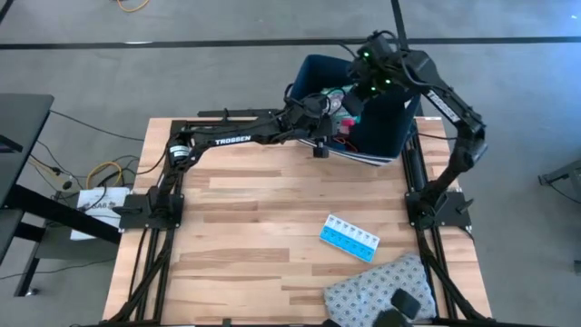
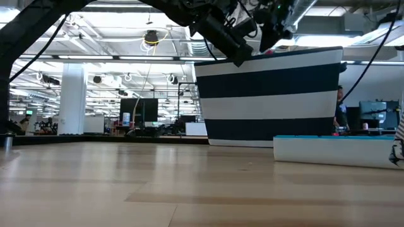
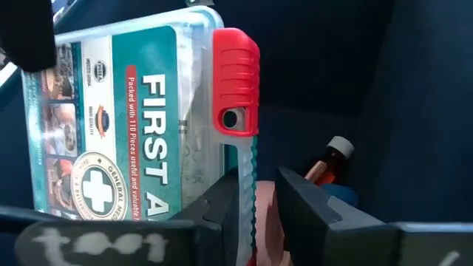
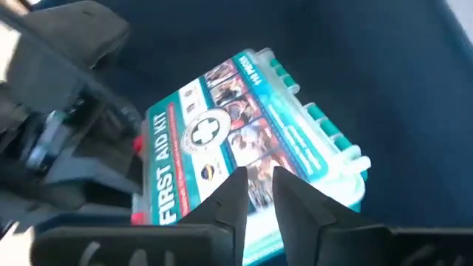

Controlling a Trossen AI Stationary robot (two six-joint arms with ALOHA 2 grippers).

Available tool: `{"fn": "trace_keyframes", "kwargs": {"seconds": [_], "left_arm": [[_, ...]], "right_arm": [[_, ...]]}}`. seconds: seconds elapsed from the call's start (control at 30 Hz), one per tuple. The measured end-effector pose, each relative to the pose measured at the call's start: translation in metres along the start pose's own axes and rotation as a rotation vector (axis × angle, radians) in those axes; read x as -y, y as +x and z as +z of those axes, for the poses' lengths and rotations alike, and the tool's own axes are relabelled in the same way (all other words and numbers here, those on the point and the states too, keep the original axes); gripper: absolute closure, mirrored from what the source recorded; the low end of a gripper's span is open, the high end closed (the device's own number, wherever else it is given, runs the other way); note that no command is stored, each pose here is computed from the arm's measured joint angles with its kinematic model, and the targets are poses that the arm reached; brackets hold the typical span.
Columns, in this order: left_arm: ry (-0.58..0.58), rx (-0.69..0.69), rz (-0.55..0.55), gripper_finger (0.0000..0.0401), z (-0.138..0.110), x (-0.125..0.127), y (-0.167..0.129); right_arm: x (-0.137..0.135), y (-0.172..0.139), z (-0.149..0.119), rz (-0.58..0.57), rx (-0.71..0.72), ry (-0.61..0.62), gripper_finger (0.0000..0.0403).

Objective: Pick & place medical supplies in basket/bin
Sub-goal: Put the first aid kit box into the blue bin

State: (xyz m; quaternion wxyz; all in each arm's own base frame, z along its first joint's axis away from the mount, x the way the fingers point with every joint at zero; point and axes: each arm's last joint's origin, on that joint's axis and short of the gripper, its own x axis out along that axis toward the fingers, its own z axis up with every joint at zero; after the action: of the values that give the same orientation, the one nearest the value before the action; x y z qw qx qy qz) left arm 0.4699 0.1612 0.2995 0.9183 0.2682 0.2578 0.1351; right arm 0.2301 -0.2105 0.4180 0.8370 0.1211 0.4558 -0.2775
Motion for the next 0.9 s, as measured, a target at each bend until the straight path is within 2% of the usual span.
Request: {"fn": "trace_keyframes", "kwargs": {"seconds": [0.2, 0.4, 0.5, 0.57, 0.6, 0.7, 0.77, 0.9], "left_arm": [[-0.038, -0.053, 0.031, 0.0332, -0.002, 0.002, 0.000], [-0.052, -0.122, 0.052, 0.0335, -0.005, 0.005, -0.001], [-0.137, -0.100, 0.007, 0.0335, -0.007, 0.004, -0.001], [-0.140, -0.090, -0.082, 0.0335, -0.009, 0.006, -0.001], [-0.138, -0.101, -0.091, 0.0335, -0.010, 0.006, -0.002], [-0.222, -0.086, -0.002, 0.0335, -0.008, 0.000, -0.002], [-0.255, -0.014, -0.032, 0.0335, -0.005, -0.008, -0.003], [-0.297, 0.008, -0.060, 0.0335, 0.001, -0.014, -0.006]], "right_arm": [[0.005, 0.035, 0.005, 0.025, -0.093, -0.007, 0.0378], [0.008, 0.050, 0.003, 0.043, -0.165, -0.043, 0.0400], [0.007, 0.050, 0.004, 0.051, -0.162, -0.057, 0.0399], [0.005, 0.050, 0.002, 0.082, -0.173, -0.063, 0.0401], [0.003, 0.049, 0.002, 0.114, -0.168, -0.075, 0.0402], [-0.005, 0.041, 0.004, 0.194, -0.116, -0.117, 0.0402], [-0.008, 0.037, 0.004, 0.192, -0.112, -0.110, 0.0402], [-0.010, 0.037, -0.003, 0.194, -0.185, -0.104, 0.0402]]}}
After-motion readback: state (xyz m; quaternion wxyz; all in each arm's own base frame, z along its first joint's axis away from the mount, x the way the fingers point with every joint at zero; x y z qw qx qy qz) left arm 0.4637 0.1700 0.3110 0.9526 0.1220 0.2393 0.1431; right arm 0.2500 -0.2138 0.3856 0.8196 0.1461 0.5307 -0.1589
